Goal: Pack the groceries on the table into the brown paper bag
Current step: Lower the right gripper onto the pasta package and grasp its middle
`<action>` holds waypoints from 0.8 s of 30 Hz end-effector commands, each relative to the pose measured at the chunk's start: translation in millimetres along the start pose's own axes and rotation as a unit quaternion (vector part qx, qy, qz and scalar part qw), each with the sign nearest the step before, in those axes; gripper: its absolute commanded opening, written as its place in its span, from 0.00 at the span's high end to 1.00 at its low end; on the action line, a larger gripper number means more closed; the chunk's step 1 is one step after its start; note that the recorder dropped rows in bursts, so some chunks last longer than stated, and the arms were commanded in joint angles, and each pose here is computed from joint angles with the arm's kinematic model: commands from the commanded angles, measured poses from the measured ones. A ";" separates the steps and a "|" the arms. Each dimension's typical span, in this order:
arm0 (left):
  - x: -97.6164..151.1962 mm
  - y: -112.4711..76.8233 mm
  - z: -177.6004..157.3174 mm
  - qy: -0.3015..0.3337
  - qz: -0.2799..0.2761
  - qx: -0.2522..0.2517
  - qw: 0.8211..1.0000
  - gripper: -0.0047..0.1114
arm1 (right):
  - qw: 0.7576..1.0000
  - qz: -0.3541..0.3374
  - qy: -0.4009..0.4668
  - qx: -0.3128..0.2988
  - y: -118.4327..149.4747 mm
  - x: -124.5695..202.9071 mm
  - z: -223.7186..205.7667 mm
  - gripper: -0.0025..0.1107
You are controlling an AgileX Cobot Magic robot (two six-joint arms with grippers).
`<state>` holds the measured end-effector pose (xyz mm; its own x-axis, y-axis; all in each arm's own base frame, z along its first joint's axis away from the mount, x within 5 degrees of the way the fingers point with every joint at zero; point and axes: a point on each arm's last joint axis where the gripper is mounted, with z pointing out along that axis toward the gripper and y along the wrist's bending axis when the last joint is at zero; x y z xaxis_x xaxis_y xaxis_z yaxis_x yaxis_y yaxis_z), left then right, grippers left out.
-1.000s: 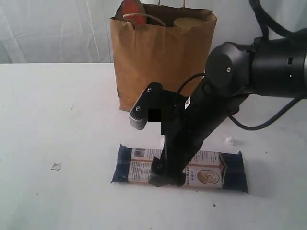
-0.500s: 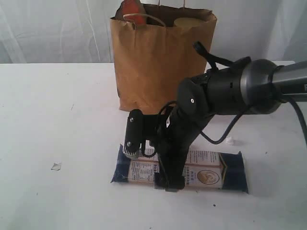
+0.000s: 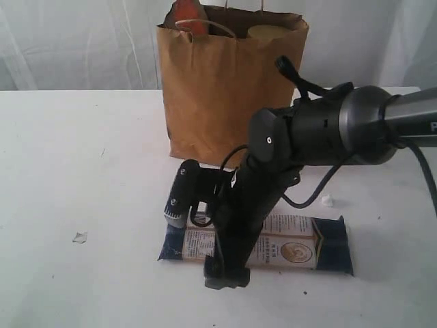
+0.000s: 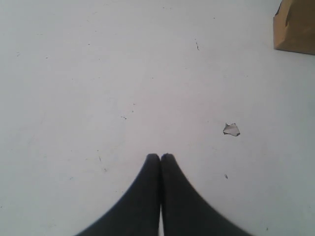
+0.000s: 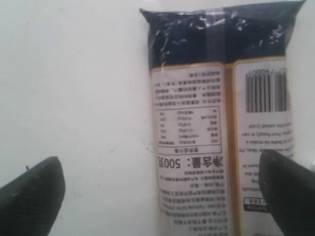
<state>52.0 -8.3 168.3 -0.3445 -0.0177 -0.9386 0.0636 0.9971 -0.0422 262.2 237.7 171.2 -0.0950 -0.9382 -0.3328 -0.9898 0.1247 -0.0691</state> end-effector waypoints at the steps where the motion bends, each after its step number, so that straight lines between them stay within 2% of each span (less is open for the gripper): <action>1: 0.4 -0.1 0.1 -0.003 -0.004 0.000 1.000 0.96 | 0.998 0.054 0.008 0.043 -7.6 1.2 -1.9 0.05; 4: 0.4 -0.1 0.1 -0.003 -0.004 0.000 1.000 0.96 | 0.992 0.084 0.029 0.092 -16.2 6.0 -3.3 0.05; 6: 0.4 -0.1 0.1 -0.003 -0.004 0.000 1.000 0.96 | 0.990 0.090 0.038 0.102 -18.5 8.1 0.0 0.05; 13: 0.4 -0.1 0.1 -0.003 -0.004 0.000 1.000 0.96 | 0.989 0.094 0.099 0.058 -13.3 20.3 22.0 0.05; 17: 0.4 -0.1 0.1 -0.003 -0.004 0.000 1.000 0.96 | 0.988 0.095 0.105 0.054 -12.5 21.4 22.6 0.06; 20: 0.4 -0.1 0.1 -0.003 -0.004 0.000 1.000 0.96 | 0.988 0.095 0.109 0.052 -12.0 21.9 21.9 0.18; 24: 0.4 -0.1 0.1 -0.003 -0.004 0.000 1.000 0.96 | 0.988 0.095 0.109 0.052 -11.9 21.9 21.9 0.50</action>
<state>52.0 -8.3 168.3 -0.3445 -0.0177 -0.9386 0.0636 0.9971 -0.0422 275.7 223.0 143.5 -0.2956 -0.9434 -0.1503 -0.9383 0.3163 -0.1401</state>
